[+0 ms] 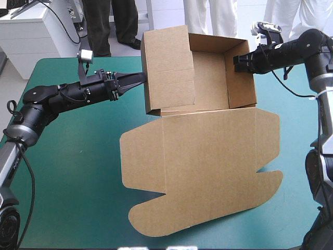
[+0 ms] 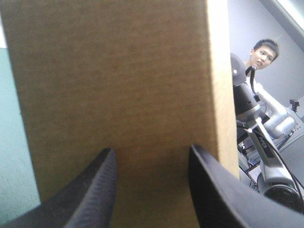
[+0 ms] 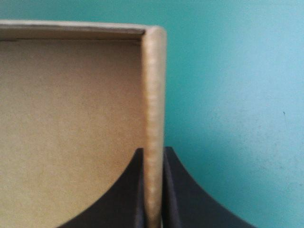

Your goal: Fold the box

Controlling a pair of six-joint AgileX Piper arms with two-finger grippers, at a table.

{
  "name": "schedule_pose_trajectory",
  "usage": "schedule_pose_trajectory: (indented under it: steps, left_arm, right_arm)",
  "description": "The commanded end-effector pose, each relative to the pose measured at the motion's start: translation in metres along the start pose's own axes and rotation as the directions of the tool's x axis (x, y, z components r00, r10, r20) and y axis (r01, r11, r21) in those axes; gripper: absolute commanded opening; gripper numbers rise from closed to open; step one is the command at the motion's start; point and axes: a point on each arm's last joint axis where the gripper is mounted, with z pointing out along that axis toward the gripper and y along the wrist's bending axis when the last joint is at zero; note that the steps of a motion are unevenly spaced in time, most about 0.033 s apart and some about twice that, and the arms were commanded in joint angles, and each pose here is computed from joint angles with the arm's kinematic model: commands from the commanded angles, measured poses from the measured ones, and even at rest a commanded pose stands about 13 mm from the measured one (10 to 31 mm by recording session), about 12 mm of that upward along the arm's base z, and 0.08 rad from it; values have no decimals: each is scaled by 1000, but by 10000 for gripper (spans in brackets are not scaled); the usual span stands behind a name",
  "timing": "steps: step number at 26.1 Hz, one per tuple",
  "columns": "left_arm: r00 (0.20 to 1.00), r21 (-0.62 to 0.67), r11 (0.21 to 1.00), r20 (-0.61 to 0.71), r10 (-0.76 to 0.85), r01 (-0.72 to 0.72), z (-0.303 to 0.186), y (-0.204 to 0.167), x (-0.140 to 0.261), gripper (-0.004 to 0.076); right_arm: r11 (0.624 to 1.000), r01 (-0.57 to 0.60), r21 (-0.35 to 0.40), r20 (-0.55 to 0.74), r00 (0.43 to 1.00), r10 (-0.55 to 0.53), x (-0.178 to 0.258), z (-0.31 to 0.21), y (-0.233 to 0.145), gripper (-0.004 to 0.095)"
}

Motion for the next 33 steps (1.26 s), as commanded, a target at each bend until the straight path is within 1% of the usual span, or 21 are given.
schedule_pose_trajectory:
  steps: [1, 3, 5, 7, 9, 13, 16, 20, 22, 28, 33]
  left_arm:
    - [995, 121, 993, 101, 1, -13, -2, -37, -18, 401]
    - [996, 126, 992, 94, 11, -23, 0, -42, -19, 435]
    - [996, 105, 994, 84, 30, -39, 5, -46, -20, 442]
    - [996, 29, 998, 69, 49, -51, 12, -49, -22, 442]
    - [995, -53, 995, 40, 90, -88, 18, -52, -23, 442]
    - [991, -139, 982, -35, 127, -130, 29, -54, -25, 442]
    - [983, -221, 961, -120, 141, -165, 37, -54, -27, 442]
    - [949, -332, 914, -284, 138, -233, 45, -46, -25, 442]
    - [931, -379, 886, -340, 135, -267, 48, -43, -25, 442]
    - [916, -506, 793, -372, 153, -338, 51, -41, -32, 442]
    - [916, -563, 748, -372, 151, -352, 53, -40, -37, 442]
  right_arm:
    - [1000, -1, -10, 119, 993, 2, -11, -31, 17, -21]
    - [1000, -7, -6, 118, 993, 8, -11, -31, 17, -21]
    - [1000, -13, -7, 117, 993, 13, -11, -31, 17, -21]
    - [1000, -23, 5, 107, 994, 22, -11, -29, 19, -15]
    - [999, -19, 45, 87, 996, 15, -9, -25, 21, -16]
    - [997, -15, 77, 68, 998, 9, -7, -18, 30, -15]
    - [996, -26, 83, 74, 997, 20, -8, -14, 37, -15]
    - [996, -40, 74, 76, 996, 35, -8, -12, 42, -15]
    - [996, -53, 72, 71, 996, 48, -7, -12, 42, -15]
    - [995, -65, 71, 49, 997, 62, -5, -10, 44, -10]
    - [989, -49, 138, 26, 999, 46, -2, -4, 53, -6]
